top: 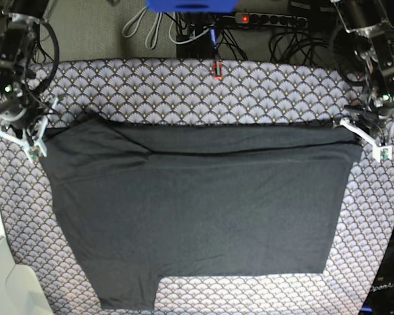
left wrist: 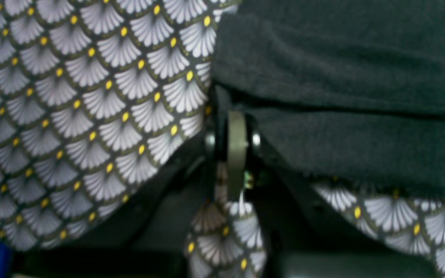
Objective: Fold the T-shirt properly
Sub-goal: 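Pull the held shoulder edge back toward the collar with both grippers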
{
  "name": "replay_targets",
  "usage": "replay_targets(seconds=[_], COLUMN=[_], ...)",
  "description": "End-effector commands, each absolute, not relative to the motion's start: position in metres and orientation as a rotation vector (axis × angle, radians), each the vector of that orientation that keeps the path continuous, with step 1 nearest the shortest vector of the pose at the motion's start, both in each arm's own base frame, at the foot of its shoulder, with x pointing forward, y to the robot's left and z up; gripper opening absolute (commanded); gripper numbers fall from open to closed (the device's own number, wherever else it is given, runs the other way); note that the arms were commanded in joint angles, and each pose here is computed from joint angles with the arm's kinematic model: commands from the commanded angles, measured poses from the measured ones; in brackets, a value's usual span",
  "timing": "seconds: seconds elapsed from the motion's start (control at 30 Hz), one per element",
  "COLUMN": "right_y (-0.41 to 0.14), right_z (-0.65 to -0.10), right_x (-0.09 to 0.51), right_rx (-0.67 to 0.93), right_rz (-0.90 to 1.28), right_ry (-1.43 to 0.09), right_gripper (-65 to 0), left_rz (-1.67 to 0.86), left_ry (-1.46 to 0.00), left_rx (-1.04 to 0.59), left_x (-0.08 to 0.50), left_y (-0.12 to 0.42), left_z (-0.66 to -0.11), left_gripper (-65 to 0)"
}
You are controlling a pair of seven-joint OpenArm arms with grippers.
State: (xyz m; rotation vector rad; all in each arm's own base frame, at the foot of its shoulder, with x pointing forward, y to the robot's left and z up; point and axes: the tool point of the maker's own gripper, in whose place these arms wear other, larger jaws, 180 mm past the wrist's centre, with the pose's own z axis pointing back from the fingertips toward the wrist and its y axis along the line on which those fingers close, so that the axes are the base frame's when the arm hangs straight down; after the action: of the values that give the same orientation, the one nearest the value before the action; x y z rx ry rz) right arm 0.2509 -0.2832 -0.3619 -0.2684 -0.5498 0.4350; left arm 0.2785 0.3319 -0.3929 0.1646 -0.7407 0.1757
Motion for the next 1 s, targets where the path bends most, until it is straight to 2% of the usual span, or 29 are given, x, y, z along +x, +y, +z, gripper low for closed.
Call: replay_targets(seconds=[0.0,0.37,0.73,0.97], right_y=[-0.289,-0.335,-0.324,-0.320], right_z=[-0.353,-0.350,-0.374,-0.361], right_x=[0.252,0.210,0.173,0.169], right_rx=[-0.301,-0.373,-0.327,-0.354], right_rz=[0.447,0.318,0.313,0.346], right_ry=[-0.564,-0.502,-0.421,-0.437], right_gripper=[-64.8,-64.8,-64.8,-64.8], left_rz=[0.162,0.218,0.145,0.136], left_ry=[-0.785,-0.748,-0.736,-0.694], left_rx=[0.198,0.258,0.292,0.297], left_x=[0.284,0.247,0.226,0.210], left_y=[0.340,0.367,0.354,0.354], left_z=[-0.377,-0.376,-0.356,-0.365], left_gripper=[-64.2,-64.2,-64.2,-64.2])
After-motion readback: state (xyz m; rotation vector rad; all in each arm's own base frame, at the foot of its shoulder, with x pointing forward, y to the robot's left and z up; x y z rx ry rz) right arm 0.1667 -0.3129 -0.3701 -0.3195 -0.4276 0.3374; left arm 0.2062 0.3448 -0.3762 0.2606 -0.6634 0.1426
